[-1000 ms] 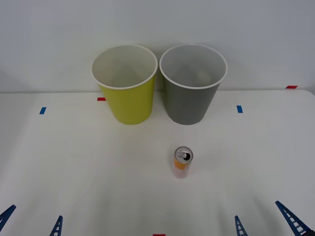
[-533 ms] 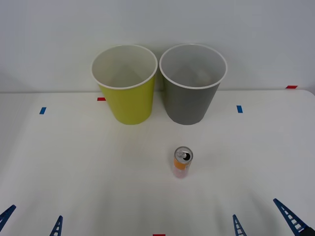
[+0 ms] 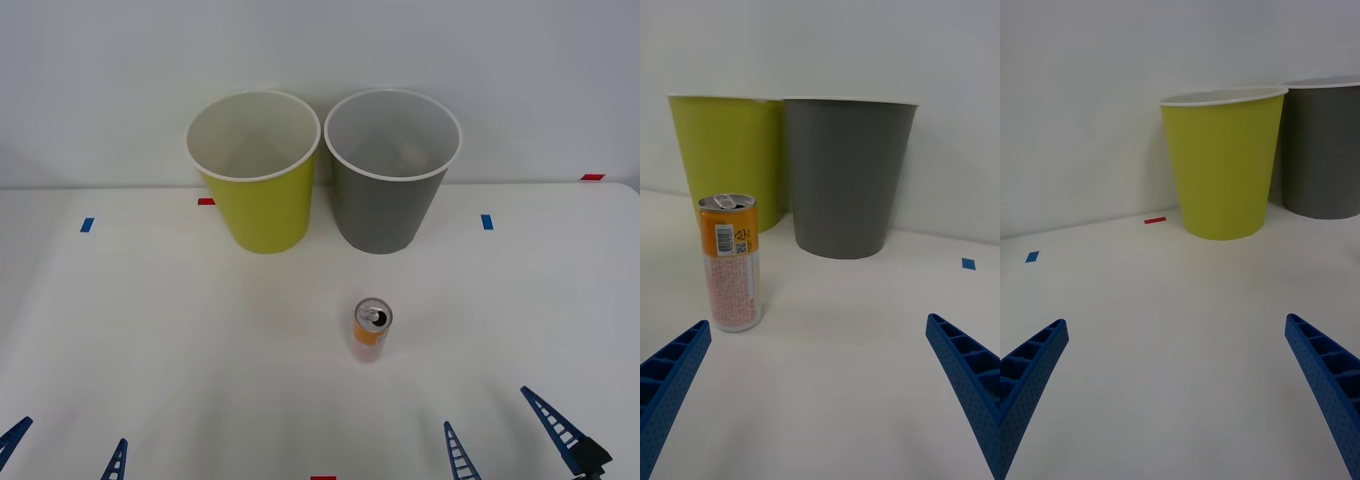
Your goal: Put cans in the gray bin and PET bottles in the light green bin.
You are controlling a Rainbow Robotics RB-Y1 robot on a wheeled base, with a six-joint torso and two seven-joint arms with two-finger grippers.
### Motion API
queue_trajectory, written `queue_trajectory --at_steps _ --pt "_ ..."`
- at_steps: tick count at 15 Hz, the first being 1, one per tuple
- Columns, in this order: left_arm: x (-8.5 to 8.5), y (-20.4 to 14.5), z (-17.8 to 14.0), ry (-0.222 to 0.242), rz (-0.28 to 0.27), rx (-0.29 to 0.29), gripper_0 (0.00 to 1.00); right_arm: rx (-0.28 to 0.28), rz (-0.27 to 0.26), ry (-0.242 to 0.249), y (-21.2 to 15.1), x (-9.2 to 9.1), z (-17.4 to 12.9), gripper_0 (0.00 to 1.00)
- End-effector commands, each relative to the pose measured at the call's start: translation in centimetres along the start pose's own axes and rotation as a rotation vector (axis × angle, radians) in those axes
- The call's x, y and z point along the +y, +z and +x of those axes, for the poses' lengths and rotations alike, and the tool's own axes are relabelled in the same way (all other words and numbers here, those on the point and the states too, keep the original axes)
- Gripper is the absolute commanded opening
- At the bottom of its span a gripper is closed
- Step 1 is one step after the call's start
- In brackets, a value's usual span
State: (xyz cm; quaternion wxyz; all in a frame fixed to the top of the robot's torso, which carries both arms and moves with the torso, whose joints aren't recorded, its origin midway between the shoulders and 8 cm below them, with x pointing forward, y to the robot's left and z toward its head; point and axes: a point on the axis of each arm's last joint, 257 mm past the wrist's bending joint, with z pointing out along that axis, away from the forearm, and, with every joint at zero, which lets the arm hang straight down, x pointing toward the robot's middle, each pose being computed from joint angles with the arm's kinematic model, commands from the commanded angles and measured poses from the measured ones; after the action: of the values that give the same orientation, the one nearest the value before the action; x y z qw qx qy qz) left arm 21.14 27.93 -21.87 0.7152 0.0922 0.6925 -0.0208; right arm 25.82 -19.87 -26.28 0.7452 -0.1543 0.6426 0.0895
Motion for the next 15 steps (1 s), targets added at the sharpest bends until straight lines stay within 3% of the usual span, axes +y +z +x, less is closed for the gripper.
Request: queue_trajectory --at_steps 1,9,15 --pt "0.0 0.0 0.0 0.000 0.000 0.000 1.00 -0.020 -0.015 -0.011 1.1 0.8 1.1 1.00" --pt "0.0 0.0 0.0 0.000 0.000 0.000 1.00 -0.006 -0.114 -0.017 7.1 3.8 1.9 1.00" --pt "0.0 0.0 0.0 0.000 0.000 0.000 1.00 -0.024 -0.136 -0.006 11.2 5.9 2.5 1.00"
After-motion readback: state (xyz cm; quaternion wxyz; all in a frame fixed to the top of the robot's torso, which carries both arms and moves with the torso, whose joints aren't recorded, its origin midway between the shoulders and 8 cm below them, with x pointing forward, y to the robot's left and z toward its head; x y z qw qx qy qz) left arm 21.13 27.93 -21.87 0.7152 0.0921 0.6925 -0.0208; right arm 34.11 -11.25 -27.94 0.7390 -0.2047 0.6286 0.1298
